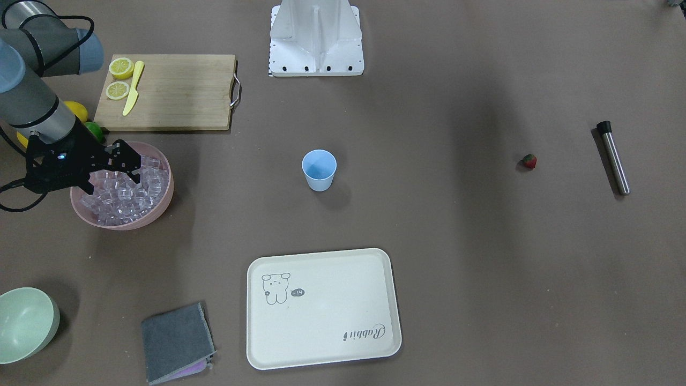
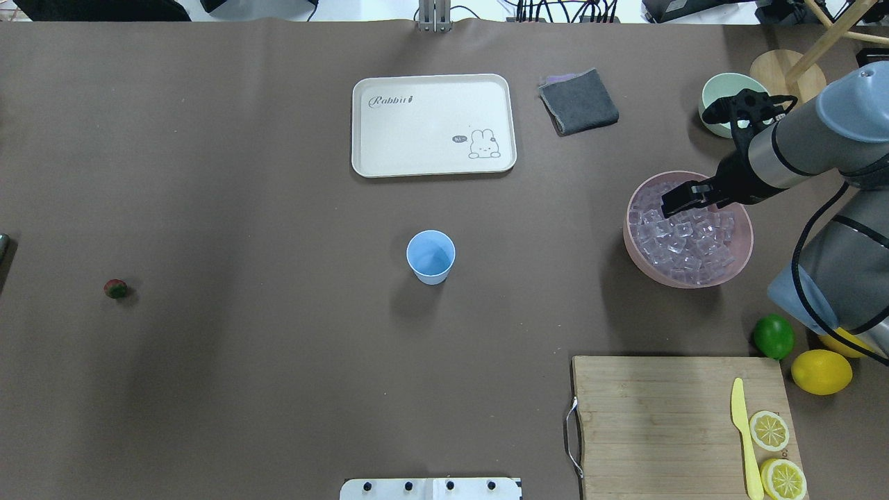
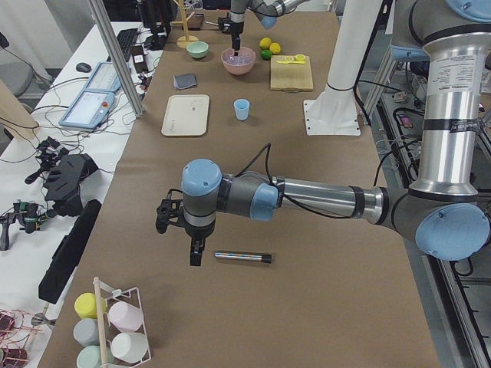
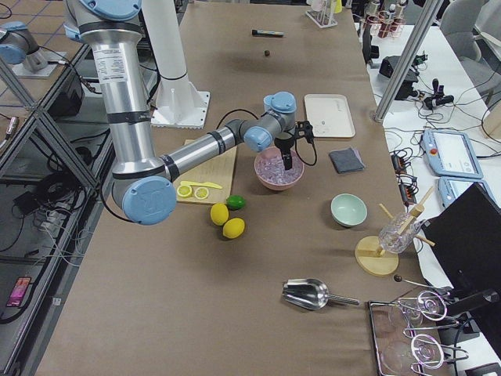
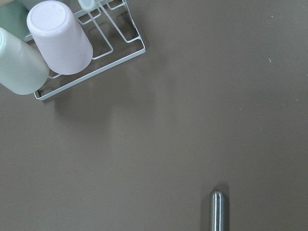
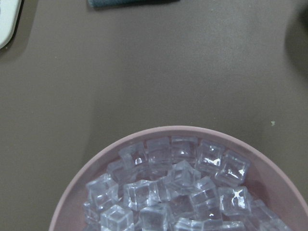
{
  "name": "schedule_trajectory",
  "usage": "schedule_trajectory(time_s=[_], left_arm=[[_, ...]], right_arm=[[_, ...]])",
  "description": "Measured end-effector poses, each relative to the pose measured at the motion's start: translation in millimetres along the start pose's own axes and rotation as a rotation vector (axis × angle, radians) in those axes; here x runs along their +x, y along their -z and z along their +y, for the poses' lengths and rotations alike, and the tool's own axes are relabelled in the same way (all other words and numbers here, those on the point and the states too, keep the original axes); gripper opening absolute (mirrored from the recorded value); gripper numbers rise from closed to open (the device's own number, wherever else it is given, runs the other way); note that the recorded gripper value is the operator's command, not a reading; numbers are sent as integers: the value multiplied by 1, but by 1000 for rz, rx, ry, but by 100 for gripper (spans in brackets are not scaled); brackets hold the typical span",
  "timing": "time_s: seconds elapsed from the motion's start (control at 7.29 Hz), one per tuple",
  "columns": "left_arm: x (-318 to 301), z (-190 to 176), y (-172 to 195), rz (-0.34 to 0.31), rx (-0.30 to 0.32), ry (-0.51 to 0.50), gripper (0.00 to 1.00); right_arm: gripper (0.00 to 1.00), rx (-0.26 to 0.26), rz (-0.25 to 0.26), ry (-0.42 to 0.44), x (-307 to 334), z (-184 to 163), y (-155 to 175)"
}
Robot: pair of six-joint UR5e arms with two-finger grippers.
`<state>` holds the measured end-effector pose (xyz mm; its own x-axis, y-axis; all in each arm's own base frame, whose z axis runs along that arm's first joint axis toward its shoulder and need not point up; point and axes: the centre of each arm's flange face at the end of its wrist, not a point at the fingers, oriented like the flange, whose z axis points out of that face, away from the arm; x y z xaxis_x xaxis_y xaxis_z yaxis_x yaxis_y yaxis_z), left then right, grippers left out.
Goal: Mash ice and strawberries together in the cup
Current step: 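Reach the right gripper into the pink bowl of ice cubes, then grasp an ice cube with the right gripper and lift it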
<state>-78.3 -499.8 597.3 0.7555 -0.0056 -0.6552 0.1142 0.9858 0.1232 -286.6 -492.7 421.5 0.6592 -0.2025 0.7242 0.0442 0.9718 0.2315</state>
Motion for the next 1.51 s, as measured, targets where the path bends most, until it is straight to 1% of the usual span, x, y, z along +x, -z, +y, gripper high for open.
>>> schedule_trajectory(time_s=[0.27, 0.82, 1.51], left_arm=[[1, -1, 1, 0, 2, -3, 98], [1, -1, 2, 0, 3, -3, 98], [3, -2, 3, 2, 6, -7, 98]], right_arm=[[90, -13, 8, 1, -3, -1, -12], [91, -31, 19, -1, -7, -11, -29], [90, -47, 32, -1, -7, -6, -41]])
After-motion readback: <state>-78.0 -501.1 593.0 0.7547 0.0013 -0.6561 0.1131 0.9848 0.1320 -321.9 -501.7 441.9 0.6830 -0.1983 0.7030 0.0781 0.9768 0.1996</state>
